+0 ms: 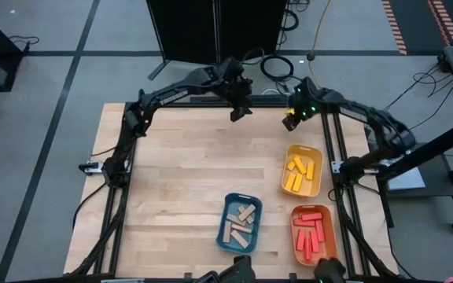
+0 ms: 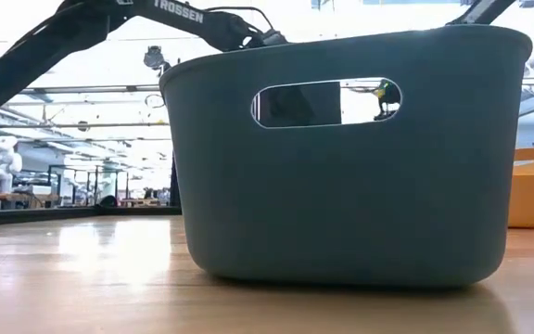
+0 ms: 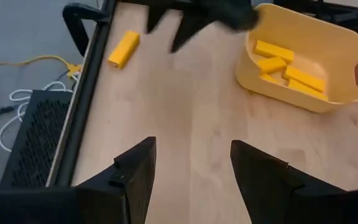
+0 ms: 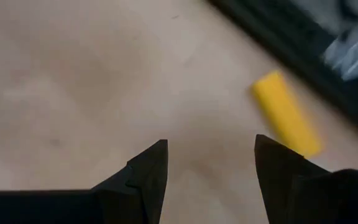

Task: Sort blocks
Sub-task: Put the yellow block into the yellow bin

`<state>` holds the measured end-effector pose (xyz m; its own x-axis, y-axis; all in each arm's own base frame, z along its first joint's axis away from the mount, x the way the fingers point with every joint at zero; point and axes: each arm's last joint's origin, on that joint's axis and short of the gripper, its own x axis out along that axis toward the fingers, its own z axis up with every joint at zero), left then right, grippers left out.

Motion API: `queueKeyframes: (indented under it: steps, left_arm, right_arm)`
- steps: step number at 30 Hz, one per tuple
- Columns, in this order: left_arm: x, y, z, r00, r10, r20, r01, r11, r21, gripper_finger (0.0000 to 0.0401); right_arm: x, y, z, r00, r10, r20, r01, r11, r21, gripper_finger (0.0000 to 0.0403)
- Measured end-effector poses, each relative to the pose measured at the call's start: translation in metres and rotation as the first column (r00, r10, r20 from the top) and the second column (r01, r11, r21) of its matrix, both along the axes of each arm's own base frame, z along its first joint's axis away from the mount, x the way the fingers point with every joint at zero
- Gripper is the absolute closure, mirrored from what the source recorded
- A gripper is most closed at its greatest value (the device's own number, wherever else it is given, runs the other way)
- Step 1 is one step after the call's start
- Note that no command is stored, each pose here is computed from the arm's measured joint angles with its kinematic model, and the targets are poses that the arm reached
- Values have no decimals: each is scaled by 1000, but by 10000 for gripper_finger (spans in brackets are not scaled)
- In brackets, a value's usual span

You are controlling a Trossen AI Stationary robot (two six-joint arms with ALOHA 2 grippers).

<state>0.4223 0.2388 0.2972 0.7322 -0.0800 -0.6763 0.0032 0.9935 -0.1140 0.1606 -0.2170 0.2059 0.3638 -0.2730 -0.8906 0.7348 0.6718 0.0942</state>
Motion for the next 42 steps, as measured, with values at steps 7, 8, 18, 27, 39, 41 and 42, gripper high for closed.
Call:
queueKeyframes:
  steps: [7, 8, 18, 27, 39, 41, 42]
  left_arm:
    - [-2, -3, 7, 1000, -8, 17, 8, 1000, 1, 196]
    - [-2, -2, 6, 1000, -7, 13, 7, 1000, -1, 196]
    - [-3, -2, 7, 1000, -24, 15, 24, 1000, 18, 196]
    - [-2, -2, 7, 999, -26, 23, 25, 999, 25, 196]
    - [0, -1, 9, 998, -32, 47, 30, 998, 46, 196]
    - [0, -1, 9, 998, -32, 47, 30, 998, 46, 196]
    - [0, -1, 9, 998, -32, 46, 30, 999, 46, 196]
  right_arm:
    - [12, -46, -23, 961, 127, -244, -119, 992, 48, 236]
    - [14, -52, -25, 956, 137, -259, -127, 990, 59, 236]
    - [8, -84, -32, 915, 175, -365, -147, 984, 103, 236]
    - [0, -83, -36, 884, 237, -402, -187, 969, 161, 236]
    - [12, -81, -15, 875, 220, -432, -165, 973, 161, 236]
    - [12, -77, 3, 887, 184, -425, -110, 975, 192, 236]
    - [12, -72, 11, 900, 170, -401, -85, 972, 220, 236]
